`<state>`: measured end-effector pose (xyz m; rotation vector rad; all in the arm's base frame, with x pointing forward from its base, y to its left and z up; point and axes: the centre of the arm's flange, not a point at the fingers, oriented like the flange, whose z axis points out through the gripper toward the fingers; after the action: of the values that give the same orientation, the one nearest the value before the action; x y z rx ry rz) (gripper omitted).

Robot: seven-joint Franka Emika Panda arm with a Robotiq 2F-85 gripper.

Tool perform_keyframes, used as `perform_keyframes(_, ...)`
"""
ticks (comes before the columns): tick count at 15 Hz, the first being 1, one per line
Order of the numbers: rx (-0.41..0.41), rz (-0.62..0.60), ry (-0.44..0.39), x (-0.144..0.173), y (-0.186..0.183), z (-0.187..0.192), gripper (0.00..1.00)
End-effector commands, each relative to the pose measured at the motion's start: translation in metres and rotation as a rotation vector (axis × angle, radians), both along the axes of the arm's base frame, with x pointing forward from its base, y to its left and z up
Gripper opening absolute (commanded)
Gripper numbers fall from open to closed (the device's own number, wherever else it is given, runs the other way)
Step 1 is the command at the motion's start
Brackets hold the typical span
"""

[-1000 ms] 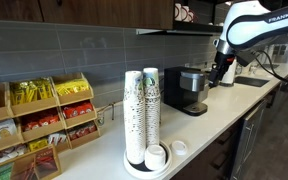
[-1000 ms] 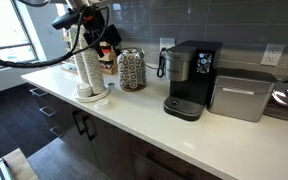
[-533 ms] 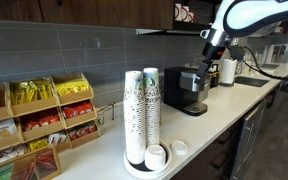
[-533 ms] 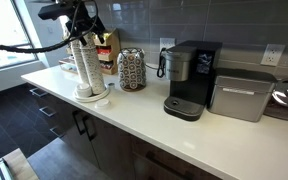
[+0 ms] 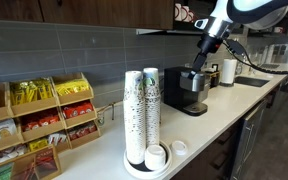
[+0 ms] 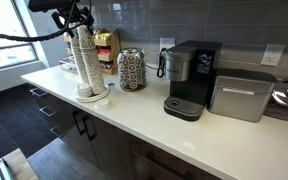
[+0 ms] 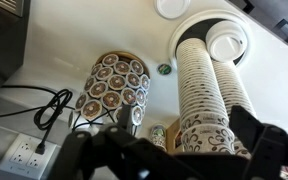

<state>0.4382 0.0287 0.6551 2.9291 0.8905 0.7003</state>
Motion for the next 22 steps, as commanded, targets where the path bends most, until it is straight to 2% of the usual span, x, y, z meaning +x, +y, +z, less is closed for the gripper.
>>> perform_keyframes(1,0.0,0.001,-0.001,0.0,-0.001,0.0,1.0)
perform_keyframes(4,-0.001,0.003,-0.001,0.0,-0.001,0.0,1.0)
perform_keyframes(9,0.124,0.079,0.01,0.009,0.027,-0.017,1.0)
perform_keyframes(13,0.204,0.137,-0.045,0.017,0.044,-0.022,1.0)
perform_keyframes(22,0.21,0.217,-0.153,0.029,0.058,-0.035,1.0)
